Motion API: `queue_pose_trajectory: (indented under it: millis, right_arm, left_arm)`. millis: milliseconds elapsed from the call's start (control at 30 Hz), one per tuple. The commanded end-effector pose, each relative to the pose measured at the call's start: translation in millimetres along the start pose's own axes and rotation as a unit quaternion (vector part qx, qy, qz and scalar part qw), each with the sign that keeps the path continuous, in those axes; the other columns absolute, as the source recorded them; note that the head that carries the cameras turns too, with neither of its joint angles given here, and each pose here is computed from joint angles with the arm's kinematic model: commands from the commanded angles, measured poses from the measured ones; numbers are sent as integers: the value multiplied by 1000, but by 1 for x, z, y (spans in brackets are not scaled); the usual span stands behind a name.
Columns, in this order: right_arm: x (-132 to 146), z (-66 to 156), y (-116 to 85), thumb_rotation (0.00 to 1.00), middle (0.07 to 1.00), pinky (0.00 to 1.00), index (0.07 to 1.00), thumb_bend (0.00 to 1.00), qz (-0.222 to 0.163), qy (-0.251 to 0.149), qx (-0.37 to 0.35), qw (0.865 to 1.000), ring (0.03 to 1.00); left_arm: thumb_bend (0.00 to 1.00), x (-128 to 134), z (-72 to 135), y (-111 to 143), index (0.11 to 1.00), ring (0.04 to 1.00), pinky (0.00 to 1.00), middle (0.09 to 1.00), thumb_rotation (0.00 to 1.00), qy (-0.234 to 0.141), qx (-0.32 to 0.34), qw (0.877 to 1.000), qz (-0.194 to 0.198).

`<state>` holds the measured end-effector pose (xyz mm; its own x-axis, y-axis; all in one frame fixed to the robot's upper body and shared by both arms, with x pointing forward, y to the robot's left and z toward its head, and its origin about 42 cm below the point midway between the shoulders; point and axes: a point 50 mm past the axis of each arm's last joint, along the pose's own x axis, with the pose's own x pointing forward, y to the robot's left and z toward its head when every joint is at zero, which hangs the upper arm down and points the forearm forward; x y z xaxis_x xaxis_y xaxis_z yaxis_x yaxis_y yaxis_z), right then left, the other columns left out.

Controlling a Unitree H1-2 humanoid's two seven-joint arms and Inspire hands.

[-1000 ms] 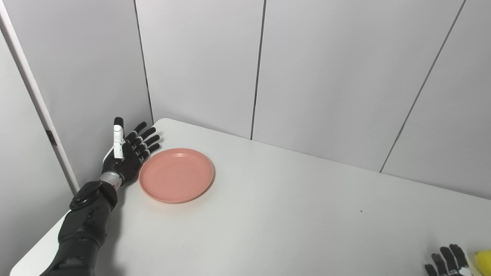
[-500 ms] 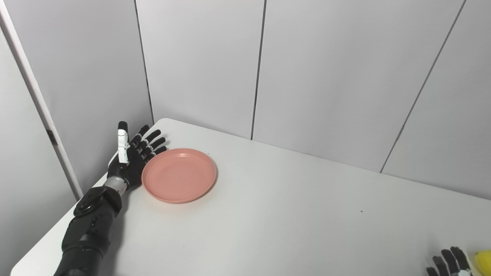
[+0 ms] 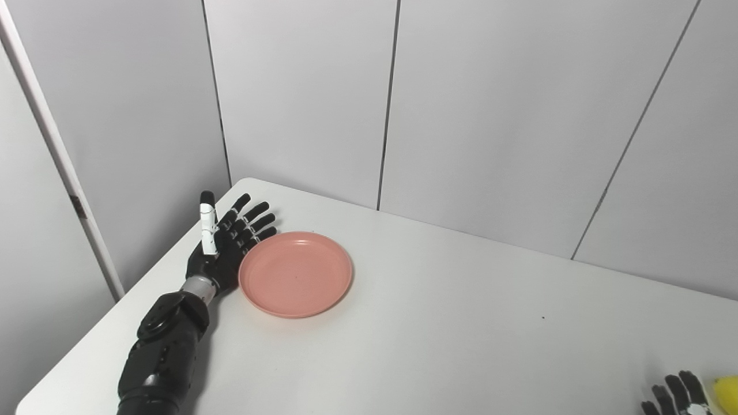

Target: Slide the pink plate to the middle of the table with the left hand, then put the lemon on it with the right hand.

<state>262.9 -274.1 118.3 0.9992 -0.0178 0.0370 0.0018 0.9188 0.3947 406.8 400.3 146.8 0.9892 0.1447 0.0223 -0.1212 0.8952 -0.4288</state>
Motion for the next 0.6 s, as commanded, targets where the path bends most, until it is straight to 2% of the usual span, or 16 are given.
queue_pose_trajectory:
  millis: [0,233,400,567]
  right_arm:
    - [-5,-7,-2,587,977,1000,962,501,-8,31,5,999,996]
    - [-5,-5,1,559,968,1000,951,512,-14,32,10,999,991]
    - [-5,-3,0,582,983,1000,965,528,-5,29,3,1000,1000]
    - [-5,-1,2,584,975,1000,958,497,-9,30,3,1000,997]
  left_arm:
    - [948,1,-1,-13,956,846,830,847,926,-5,8,1000,19]
    - [937,-1,0,-39,974,849,861,854,938,-16,20,999,40]
    - [988,-3,2,-53,959,835,843,842,898,-18,28,999,42]
    - [995,-6,1,-64,944,839,842,832,911,-17,35,998,54]
